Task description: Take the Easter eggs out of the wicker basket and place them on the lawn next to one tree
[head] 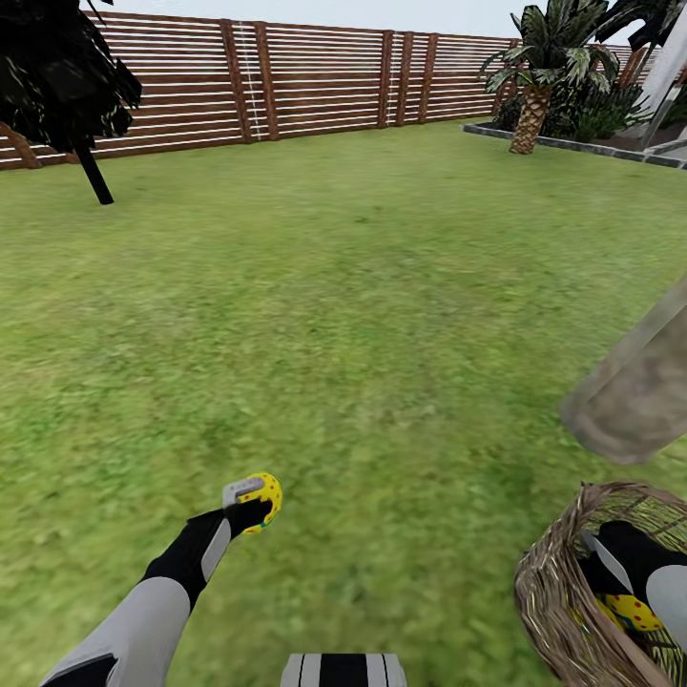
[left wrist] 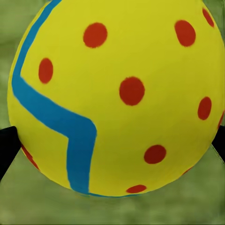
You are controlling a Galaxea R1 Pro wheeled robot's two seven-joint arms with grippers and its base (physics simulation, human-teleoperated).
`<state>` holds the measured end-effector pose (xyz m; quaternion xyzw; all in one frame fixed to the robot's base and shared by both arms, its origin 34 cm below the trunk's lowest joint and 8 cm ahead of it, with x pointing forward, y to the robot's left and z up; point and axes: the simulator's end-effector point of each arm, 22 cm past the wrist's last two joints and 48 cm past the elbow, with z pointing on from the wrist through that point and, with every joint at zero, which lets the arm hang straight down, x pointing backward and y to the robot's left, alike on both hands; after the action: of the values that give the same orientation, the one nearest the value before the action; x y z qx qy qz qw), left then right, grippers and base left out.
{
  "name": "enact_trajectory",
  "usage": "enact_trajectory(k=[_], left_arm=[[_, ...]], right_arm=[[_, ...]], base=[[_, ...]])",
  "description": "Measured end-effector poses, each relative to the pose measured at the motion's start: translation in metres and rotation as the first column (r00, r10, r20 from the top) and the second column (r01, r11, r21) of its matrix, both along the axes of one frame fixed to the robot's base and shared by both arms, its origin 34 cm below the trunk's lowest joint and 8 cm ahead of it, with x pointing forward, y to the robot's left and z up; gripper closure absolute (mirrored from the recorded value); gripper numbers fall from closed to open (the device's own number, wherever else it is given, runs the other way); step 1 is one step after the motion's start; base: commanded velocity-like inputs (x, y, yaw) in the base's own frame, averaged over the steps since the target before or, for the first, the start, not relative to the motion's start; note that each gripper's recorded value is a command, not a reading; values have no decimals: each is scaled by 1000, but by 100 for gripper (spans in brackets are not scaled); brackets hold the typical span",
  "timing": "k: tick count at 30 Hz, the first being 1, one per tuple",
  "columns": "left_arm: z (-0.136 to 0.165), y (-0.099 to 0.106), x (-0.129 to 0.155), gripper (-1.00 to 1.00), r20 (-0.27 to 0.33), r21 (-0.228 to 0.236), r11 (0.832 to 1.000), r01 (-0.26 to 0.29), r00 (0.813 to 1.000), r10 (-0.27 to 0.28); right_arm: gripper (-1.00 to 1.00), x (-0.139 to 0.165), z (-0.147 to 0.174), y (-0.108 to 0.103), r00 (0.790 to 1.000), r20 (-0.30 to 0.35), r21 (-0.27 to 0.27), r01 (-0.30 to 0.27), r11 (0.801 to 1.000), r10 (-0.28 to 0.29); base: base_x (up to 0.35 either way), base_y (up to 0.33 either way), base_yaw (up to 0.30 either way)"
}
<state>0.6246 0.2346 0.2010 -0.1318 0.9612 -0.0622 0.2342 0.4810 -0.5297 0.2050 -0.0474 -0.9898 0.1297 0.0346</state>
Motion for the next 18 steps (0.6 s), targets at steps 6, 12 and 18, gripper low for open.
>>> enact_trajectory(k=[6, 12, 18], left_arm=[[15, 8, 18, 100, 49, 12, 1000, -10, 999, 9], [15, 5, 18, 100, 48, 8, 1000, -8, 999, 8], [15, 4, 18, 100, 49, 8, 1000, -6, 999, 6]], right_arm=[[-100, 0, 0, 1, 1000, 0, 0, -1, 1000, 1], [-100, 0, 0, 1, 1000, 0, 0, 0, 1000, 0], [-100, 0, 0, 1, 1000, 0, 0, 0, 1000, 0]], base=[[0, 0, 0], [0, 0, 0], [0, 0, 0]])
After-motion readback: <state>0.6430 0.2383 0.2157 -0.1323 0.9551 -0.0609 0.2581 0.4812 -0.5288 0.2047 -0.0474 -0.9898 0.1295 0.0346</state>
